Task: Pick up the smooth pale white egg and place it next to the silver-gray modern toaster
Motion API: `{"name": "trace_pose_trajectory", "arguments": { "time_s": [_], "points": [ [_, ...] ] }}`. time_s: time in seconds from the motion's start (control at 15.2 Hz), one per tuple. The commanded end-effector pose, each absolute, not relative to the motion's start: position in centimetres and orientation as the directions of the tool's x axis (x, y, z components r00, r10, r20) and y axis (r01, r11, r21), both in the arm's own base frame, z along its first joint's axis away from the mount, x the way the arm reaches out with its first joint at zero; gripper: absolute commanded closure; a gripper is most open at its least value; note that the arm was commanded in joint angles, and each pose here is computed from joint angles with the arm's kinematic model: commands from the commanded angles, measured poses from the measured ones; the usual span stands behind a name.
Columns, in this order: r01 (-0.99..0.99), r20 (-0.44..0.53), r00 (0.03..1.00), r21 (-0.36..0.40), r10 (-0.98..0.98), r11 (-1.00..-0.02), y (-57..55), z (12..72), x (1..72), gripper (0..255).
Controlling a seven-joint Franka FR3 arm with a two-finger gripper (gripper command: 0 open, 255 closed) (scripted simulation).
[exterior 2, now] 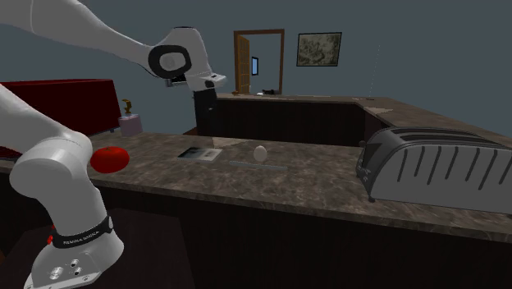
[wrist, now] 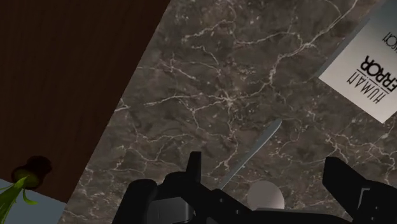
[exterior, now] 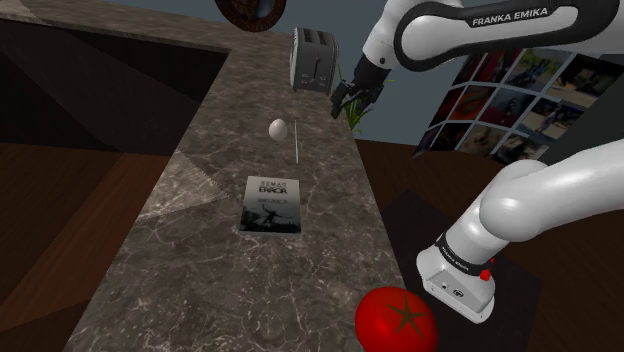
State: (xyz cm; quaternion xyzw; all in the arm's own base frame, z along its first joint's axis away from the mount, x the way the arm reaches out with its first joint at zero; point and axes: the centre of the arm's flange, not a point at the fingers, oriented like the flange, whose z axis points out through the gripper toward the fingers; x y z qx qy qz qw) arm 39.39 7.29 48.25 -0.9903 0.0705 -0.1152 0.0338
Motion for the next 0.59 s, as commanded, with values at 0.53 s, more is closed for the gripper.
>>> {"name": "trace_pose_trajectory", "arguments": {
  "time_s": [0.53],
  "points": [
    [-0.2,0.346,0.909,-0.13,-0.233,-0.971,10.0,40.4,48.3,0]
  ]
}}
